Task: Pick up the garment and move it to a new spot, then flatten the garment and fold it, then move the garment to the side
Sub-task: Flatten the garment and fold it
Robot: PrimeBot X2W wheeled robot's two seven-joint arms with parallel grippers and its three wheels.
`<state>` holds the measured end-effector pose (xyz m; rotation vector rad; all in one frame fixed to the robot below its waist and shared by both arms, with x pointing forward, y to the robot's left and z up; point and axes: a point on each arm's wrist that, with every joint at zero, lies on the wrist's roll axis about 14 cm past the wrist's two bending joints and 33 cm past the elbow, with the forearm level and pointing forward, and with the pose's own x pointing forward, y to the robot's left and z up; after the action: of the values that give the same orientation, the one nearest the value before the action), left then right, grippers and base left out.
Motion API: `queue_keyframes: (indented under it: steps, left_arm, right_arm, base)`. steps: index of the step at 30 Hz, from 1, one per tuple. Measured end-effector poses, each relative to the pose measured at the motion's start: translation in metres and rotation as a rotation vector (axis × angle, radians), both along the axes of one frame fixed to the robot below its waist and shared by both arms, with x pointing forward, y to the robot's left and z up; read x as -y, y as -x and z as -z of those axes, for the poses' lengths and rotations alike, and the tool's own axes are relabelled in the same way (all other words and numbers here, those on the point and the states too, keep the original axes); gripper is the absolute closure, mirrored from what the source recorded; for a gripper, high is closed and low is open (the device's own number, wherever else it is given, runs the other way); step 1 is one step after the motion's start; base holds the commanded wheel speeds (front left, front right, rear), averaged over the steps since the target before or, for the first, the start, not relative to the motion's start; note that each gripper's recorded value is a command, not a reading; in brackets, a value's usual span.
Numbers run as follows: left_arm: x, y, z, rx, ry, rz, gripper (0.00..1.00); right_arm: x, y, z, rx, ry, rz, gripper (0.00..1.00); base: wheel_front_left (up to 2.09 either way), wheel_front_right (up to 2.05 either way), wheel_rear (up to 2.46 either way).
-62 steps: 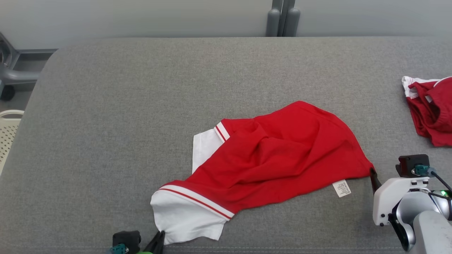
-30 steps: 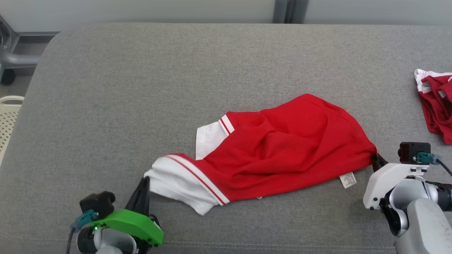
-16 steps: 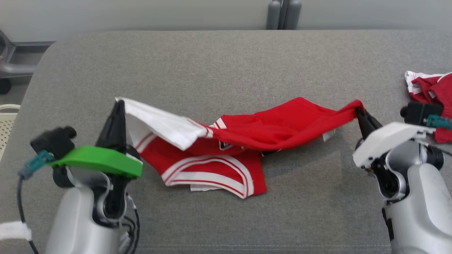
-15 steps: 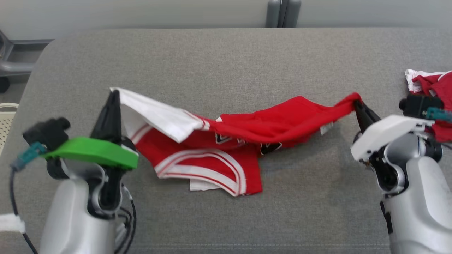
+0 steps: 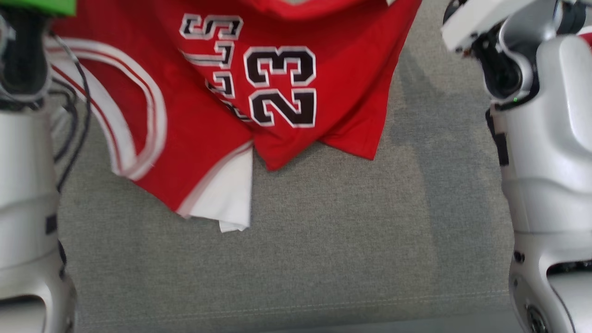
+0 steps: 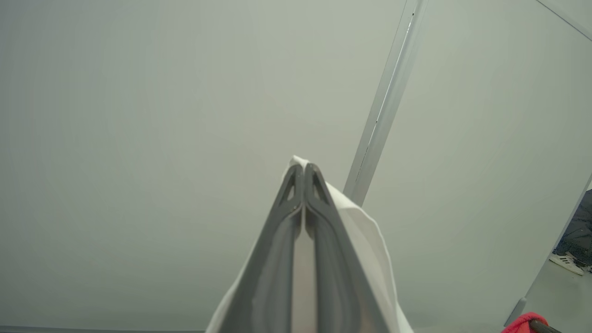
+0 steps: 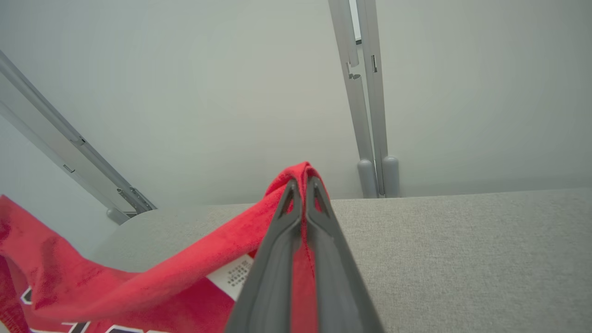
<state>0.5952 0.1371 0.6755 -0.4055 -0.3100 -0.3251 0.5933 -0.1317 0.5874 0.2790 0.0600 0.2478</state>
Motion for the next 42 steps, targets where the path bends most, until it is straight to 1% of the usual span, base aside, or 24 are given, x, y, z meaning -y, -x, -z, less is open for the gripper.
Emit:
queue_keyframes:
  steps: [2,5,10,14,15,17,21,23,24,27,28,31,34,35,36,38,40,42]
  left_arm:
    - [0.005,-0.017,-0.016,0.041,-0.025,0.023,1.0]
    - [0.016,-0.04,-0.034,0.095,-0.029,0.058,1.0]
    - [0.026,-0.076,-0.047,0.148,-0.021,0.086,1.0]
    - [0.031,-0.094,-0.058,0.22,0.01,0.094,1.0]
    - [0.031,-0.094,-0.058,0.22,0.01,0.094,1.0]
    - [0.033,-0.099,-0.067,0.271,0.045,0.096,1.0]
    - [0.039,-0.103,-0.083,0.369,0.125,0.1,1.0]
    - [0.049,-0.103,-0.083,0.392,0.145,0.117,1.0]
    - [0.054,-0.103,-0.083,0.399,0.15,0.126,1.0]
    - [0.063,-0.094,-0.1,0.461,0.163,0.14,1.0]
    - [0.062,-0.081,-0.124,0.542,0.191,0.14,1.0]
    - [0.063,-0.071,-0.141,0.601,0.231,0.149,1.0]
    - [0.066,-0.073,-0.135,0.58,0.282,0.177,1.0]
    - [0.069,-0.077,-0.123,0.552,0.27,0.181,1.0]
    - [0.071,-0.082,-0.106,0.516,0.256,0.182,1.0]
    - [0.075,-0.09,-0.065,0.425,0.193,0.182,1.0]
    - [0.074,-0.092,-0.024,0.329,0.159,0.182,1.0]
    - [0.068,-0.086,0.007,0.247,0.172,0.167,1.0]
  right_arm:
    - [0.002,-0.018,-0.011,0.037,0.003,0.007,1.0]
    - [0.009,-0.044,-0.021,0.081,0.012,0.03,1.0]
    - [0.021,-0.081,-0.023,0.131,0.043,0.068,1.0]
    - [0.033,-0.103,-0.025,0.183,0.062,0.109,1.0]
    - [0.033,-0.103,-0.025,0.183,0.062,0.109,1.0]
    - [0.041,-0.111,-0.031,0.225,0.077,0.139,1.0]
    - [0.061,-0.118,-0.056,0.336,0.091,0.207,1.0]
    - [0.068,-0.117,-0.068,0.39,0.126,0.234,1.0]
    - [0.073,-0.116,-0.073,0.41,0.126,0.25,1.0]
    - [0.081,-0.111,-0.091,0.473,0.144,0.284,1.0]
    - [0.085,-0.107,-0.107,0.52,0.154,0.3,1.0]
    - [0.091,-0.101,-0.119,0.556,0.147,0.323,1.0]
    - [0.091,-0.104,-0.107,0.533,0.157,0.321,1.0]
    - [0.088,-0.106,-0.096,0.509,0.165,0.311,1.0]
    - [0.086,-0.108,-0.081,0.48,0.172,0.301,1.0]
    - [0.08,-0.111,-0.05,0.412,0.182,0.277,1.0]
    - [0.074,-0.11,-0.018,0.33,0.195,0.247,1.0]
    - [0.075,-0.105,0.011,0.247,0.225,0.228,1.0]
  base:
    - [0.0,0.0,0.0]
    - [0.0,0.0,0.0]
    - [0.0,0.0,0.0]
    - [0.0,0.0,0.0]
    - [0.0,0.0,0.0]
    - [0.0,0.0,0.0]
    - [0.0,0.0,0.0]
    - [0.0,0.0,0.0]
    - [0.0,0.0,0.0]
    - [0.0,0.0,0.0]
    - [0.0,0.0,0.0]
    - [0.0,0.0,0.0]
    - [0.0,0.0,0.0]
    - [0.0,0.0,0.0]
    - [0.0,0.0,0.0]
    - [0.0,0.0,0.0]
    - [0.0,0.0,0.0]
    - [0.0,0.0,0.0]
